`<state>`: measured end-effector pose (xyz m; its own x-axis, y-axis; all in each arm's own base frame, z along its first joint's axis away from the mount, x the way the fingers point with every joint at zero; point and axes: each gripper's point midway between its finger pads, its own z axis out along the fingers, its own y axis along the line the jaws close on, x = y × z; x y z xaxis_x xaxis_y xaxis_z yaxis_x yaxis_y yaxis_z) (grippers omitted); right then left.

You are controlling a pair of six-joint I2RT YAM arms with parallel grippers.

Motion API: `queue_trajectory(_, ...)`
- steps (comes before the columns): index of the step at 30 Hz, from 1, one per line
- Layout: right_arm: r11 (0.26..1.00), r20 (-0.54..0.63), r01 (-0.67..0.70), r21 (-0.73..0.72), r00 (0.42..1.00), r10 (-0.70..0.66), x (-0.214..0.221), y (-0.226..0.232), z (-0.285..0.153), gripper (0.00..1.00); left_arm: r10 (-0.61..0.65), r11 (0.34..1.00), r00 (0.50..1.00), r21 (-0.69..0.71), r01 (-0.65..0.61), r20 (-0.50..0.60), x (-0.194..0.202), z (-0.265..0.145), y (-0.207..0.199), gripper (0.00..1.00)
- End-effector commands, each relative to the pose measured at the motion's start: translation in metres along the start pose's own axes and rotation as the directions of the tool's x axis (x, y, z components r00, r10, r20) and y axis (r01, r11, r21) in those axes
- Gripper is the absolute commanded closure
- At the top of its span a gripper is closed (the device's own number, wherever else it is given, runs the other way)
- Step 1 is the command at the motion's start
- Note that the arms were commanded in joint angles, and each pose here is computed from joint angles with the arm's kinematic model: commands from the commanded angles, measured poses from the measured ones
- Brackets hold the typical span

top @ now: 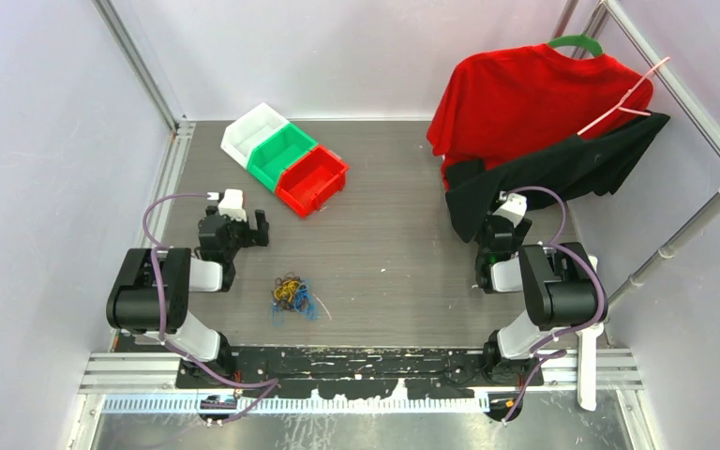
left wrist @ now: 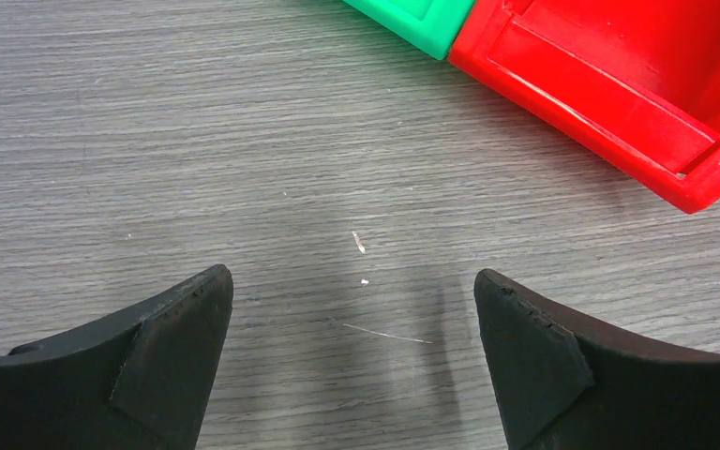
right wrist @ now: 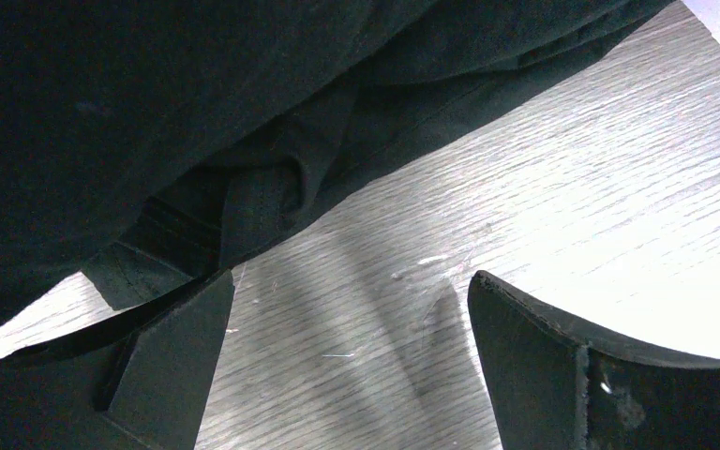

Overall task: Untangle the cables
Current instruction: Adjust the bin at the center of the board.

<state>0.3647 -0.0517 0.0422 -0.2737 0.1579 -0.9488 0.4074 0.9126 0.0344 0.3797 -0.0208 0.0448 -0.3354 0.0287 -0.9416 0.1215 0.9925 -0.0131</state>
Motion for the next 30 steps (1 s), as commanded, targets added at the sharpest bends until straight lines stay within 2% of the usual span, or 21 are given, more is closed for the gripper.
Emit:
queue_trajectory(1, 0.999, 0.088, -0.048, -0.017, 0.995, 0.05, -0.031, 0.006, 0.003, 0.0, 0.027, 1.0, 0.997, -0.017, -0.026, 0.077, -0.026, 0.002, 0.003, 0.0)
queue_trajectory(11, 0.999, 0.084, -0.047, -0.024, 0.995, 0.049, -0.031, 0.007, 0.003, 0.0, 0.027, 1.0, 0.997, -0.016, -0.026, 0.075, -0.026, 0.003, 0.003, 0.0)
queue_trajectory(15, 0.99, 0.113, -0.099, 0.099, 0.99, 0.087, -0.055, -0.012, -0.005, 0.0, 0.022, 1.0, 0.997, -0.018, -0.021, 0.078, -0.027, 0.002, 0.004, 0.0)
queue_trajectory(17, 0.99, 0.066, -0.087, 0.112, 0.995, 0.08, -0.065, -0.013, -0.014, 0.0, 0.005, 1.0, 0.998, -0.025, -0.004, 0.067, -0.029, 0.003, 0.007, 0.0)
queue_trajectory(21, 0.973, -0.03, -0.194, 0.127, 0.98, 0.199, -0.074, -0.007, -0.027, 0.0, -0.015, 1.0, 1.0, -0.017, 0.015, 0.007, -0.04, 0.002, 0.011, 0.0)
queue_trajectory(23, 0.956, -0.081, -0.271, 0.112, 0.956, 0.281, -0.074, 0.003, -0.03, 0.0, -0.012, 1.0, 0.995, 0.002, 0.012, -0.097, -0.047, 0.0, 0.012, 0.01)
queue_trajectory(24, 0.943, -0.097, -0.323, 0.076, 0.939, 0.33, -0.078, 0.014, -0.031, 0.0, -0.007, 1.0, 0.995, 0.016, 0.009, -0.102, -0.061, 0.001, 0.014, 0.01)
queue_trajectory(25, 0.919, -0.101, -0.394, 0.026, 0.913, 0.395, -0.086, 0.026, -0.032, 0.0, -0.017, 0.999, 0.985, 0.037, 0.024, -0.173, -0.059, -0.005, 0.015, 0.0)
queue_trajectory(27, 0.83, -0.127, -0.557, -0.001, 0.824, 0.553, -0.102, 0.042, -0.04, 0.0, -0.045, 0.997, 0.974, 0.056, 0.059, -0.224, -0.071, -0.011, 0.022, 0.0)
queue_trajectory(29, 0.773, -0.21, -0.633, -0.032, 0.761, 0.614, -0.108, 0.06, -0.049, 0.0, -0.078, 0.992, 0.964, 0.077, 0.101, -0.256, -0.083, -0.019, 0.029, 0.0)
queue_trajectory(30, 0.765, -0.254, -0.637, -0.093, 0.758, 0.601, -0.111, 0.074, -0.051, 0.0, -0.101, 0.989, 0.958, 0.081, 0.127, -0.268, -0.088, -0.023, 0.032, 0.0)
